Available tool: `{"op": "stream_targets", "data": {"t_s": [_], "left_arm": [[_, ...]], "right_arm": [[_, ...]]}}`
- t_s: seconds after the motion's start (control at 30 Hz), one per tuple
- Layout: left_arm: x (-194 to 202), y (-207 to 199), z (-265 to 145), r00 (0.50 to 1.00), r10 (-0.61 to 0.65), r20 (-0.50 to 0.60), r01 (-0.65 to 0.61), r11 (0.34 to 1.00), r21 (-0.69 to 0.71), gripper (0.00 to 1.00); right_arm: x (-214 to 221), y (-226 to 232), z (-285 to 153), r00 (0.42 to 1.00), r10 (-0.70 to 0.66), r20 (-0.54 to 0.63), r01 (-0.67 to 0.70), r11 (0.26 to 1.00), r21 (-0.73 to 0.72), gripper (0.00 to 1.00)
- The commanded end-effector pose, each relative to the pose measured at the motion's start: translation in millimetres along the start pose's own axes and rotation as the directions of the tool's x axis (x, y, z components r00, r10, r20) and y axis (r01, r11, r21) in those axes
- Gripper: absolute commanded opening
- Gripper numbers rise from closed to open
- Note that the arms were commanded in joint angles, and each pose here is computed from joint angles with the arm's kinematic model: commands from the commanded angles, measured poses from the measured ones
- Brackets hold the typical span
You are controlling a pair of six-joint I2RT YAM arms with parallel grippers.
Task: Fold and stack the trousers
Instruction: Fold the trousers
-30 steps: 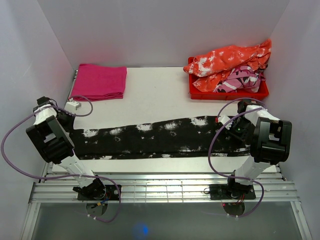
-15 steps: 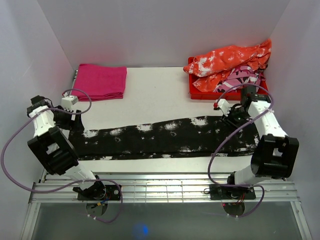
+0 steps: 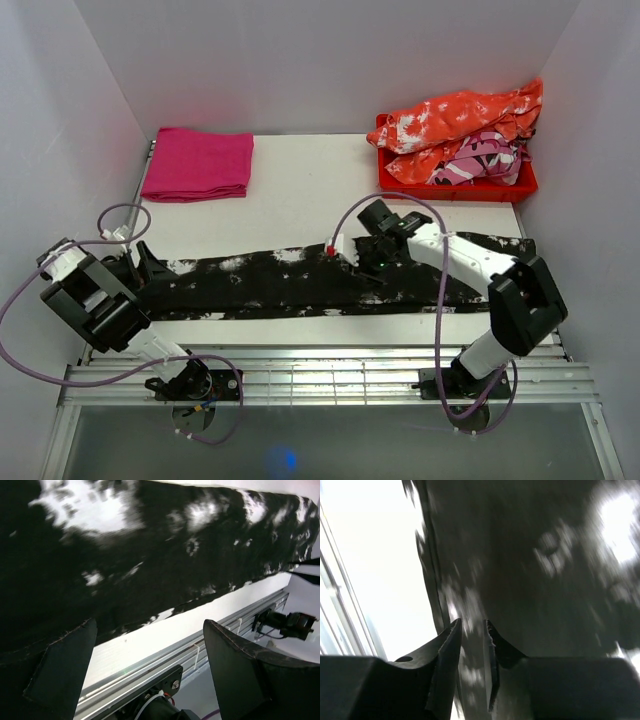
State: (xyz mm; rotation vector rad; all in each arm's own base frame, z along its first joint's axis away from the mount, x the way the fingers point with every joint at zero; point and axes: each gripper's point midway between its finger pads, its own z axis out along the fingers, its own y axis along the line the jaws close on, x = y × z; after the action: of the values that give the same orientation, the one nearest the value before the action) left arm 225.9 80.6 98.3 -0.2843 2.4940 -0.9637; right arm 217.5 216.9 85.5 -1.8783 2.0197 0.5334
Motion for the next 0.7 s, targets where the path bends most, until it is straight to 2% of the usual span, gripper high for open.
{"op": "stream_targets", "data": {"t_s": [0.0, 0.13, 0.3, 0.4, 0.57, 0.67], "left_arm": [[0.0, 10.2, -8.5, 0.998, -0.061, 0.004, 0.061, 0.997, -0.047, 0.98], [2.5, 37.3, 0.2, 0.999, -0.037, 0.027, 0.040, 0.988, -0.149, 0.98], [2.4, 58.1, 29.1, 0.995, -0.099, 0.016, 0.100, 0.986, -0.136, 0.98], [-16.2, 72.7, 42.3, 0.996, -0.076, 0.044, 0.082, 0.984, -0.156, 0.98], [-47.3, 75.1, 49.1, 0.996, -0.054, 0.074, 0.065, 0.985, -0.160, 0.98], [-64.5, 63.5, 38.2, 0.993, -0.027, 0.113, 0.044, 0.988, -0.149, 0.98]], "right_arm": [[-26.4, -4.0, 29.0, 0.999, 0.024, 0.029, -0.025, 0.999, 0.038, 0.29], [-19.7, -2.7, 63.3, 0.999, 0.045, -0.028, -0.044, 0.999, 0.012, 0.29], [-9.4, -17.9, 88.9, 0.993, 0.088, -0.082, -0.085, 0.996, 0.040, 0.26], [2.9, -29.2, 104.5, 0.985, 0.112, -0.131, -0.103, 0.992, 0.072, 0.25], [7.5, -50.1, 105.8, 0.975, 0.175, -0.139, -0.159, 0.980, 0.121, 0.24], [-7.5, -53.0, 94.1, 0.979, 0.185, -0.092, -0.172, 0.977, 0.127, 0.24]]}}
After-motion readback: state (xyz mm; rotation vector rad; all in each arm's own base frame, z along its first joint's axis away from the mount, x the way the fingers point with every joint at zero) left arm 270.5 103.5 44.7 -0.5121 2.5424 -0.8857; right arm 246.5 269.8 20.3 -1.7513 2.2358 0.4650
